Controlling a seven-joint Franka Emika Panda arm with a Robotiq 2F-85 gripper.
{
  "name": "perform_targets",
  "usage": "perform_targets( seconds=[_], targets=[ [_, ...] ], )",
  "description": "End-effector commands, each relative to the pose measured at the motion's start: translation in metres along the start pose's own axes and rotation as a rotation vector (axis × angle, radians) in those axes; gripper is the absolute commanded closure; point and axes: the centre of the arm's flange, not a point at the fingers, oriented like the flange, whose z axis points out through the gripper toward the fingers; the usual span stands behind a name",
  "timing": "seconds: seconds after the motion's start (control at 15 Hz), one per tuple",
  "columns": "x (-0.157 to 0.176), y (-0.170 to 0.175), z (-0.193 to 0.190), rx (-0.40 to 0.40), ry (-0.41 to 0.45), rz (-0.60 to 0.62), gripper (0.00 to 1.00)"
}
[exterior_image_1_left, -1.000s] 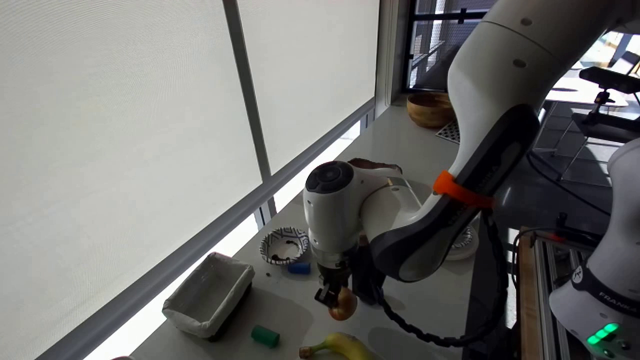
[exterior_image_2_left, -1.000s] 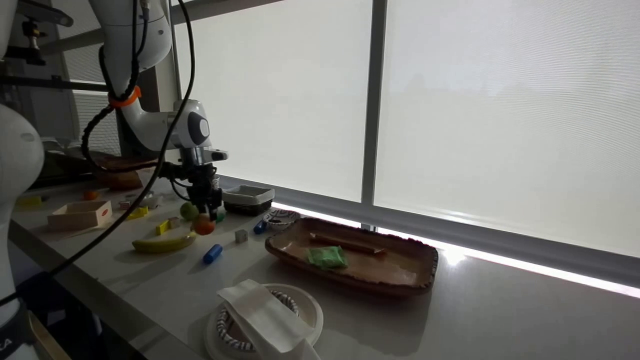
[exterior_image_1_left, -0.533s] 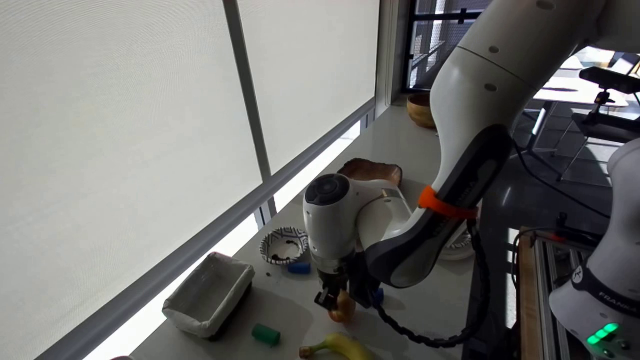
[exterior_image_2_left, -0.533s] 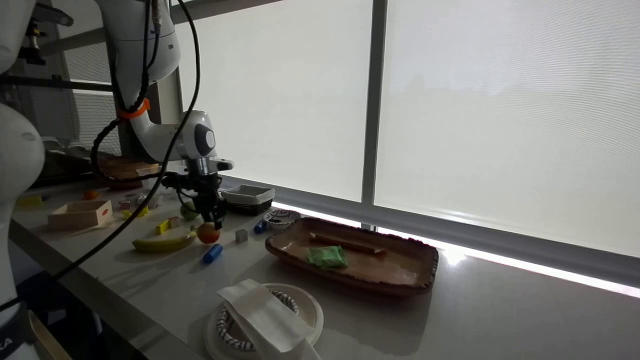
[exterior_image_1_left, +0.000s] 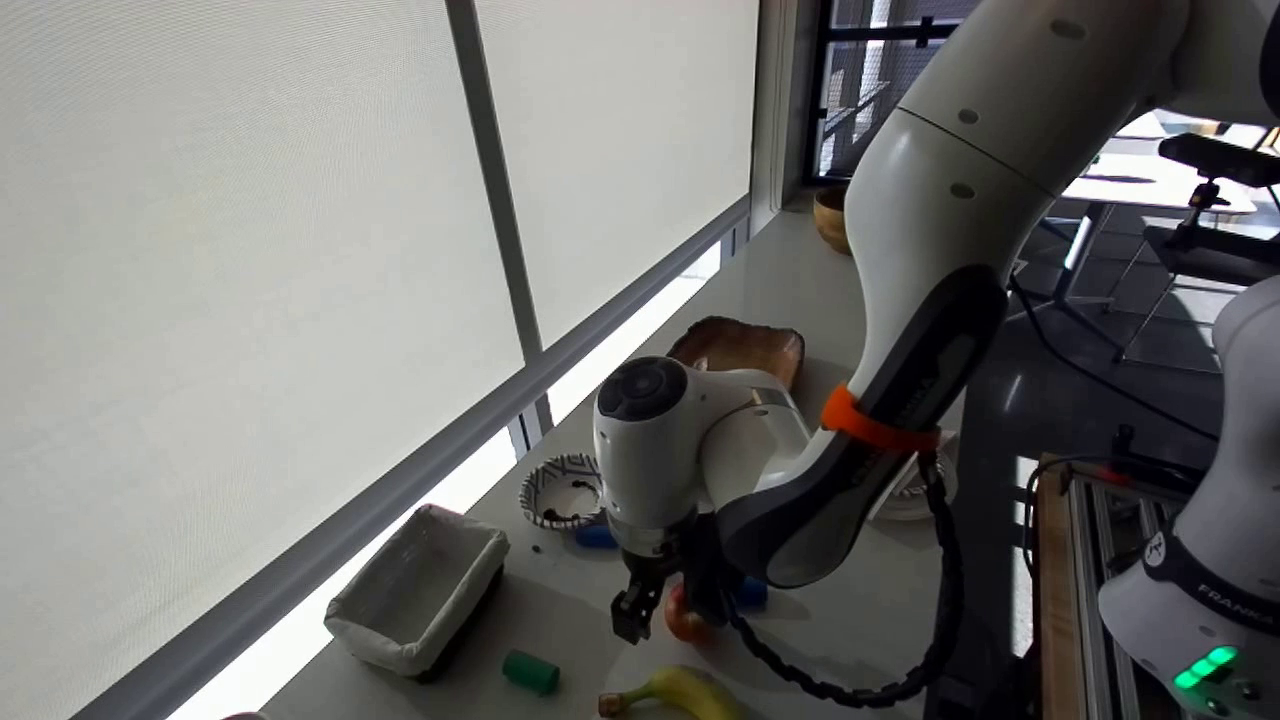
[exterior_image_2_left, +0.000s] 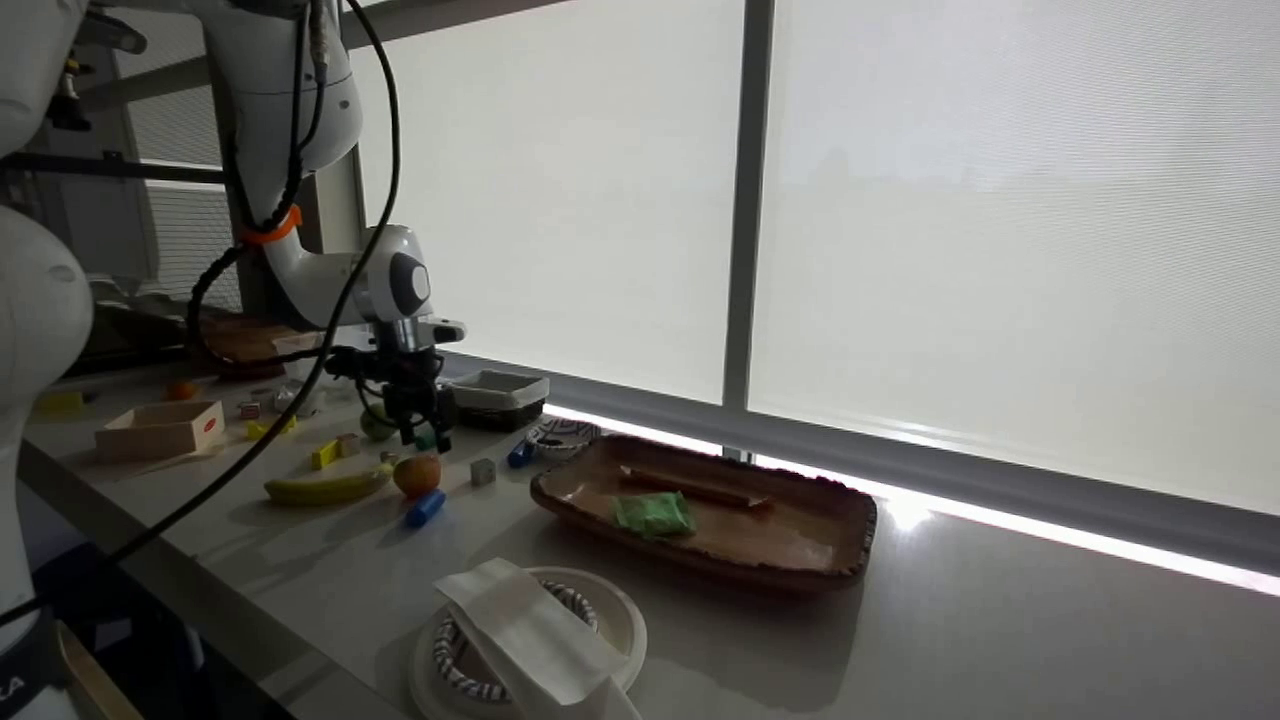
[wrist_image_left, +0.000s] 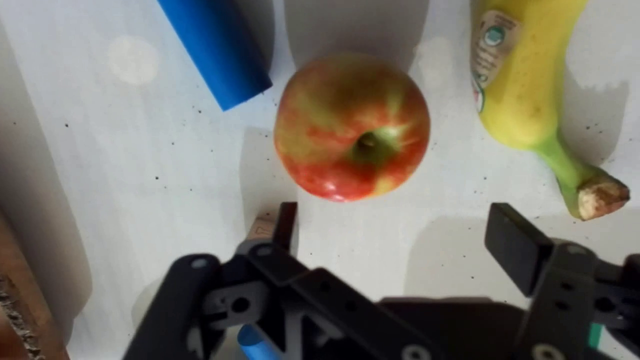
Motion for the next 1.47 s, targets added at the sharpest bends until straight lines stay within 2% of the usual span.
perform_targets(
  seconds=[0.0,0.2,0.67,0.93,1.2,1.33,1.4],
  targets=[
    [-0.005,-0.011,-0.014,-0.013,0.015,0.019,0.0],
    [-0.002,-0.025,-0.028,0.018,0.049,-0.008,0.0],
    [0.006,-0.082,-0.057,0.147,0.107,-0.068,0.0],
    [0.018,-0.115,-0.046,0.28,0.153,-0.113,0.0],
    [0.014,-0.144,-0.03,0.376,0.125,-0.091,0.0],
    [0.006,-0.156,-0.026,0.383,0.075,-0.058,0.0],
    [0.001,-0.161,-0.028,0.363,0.051,-0.019,0.0]
  ],
)
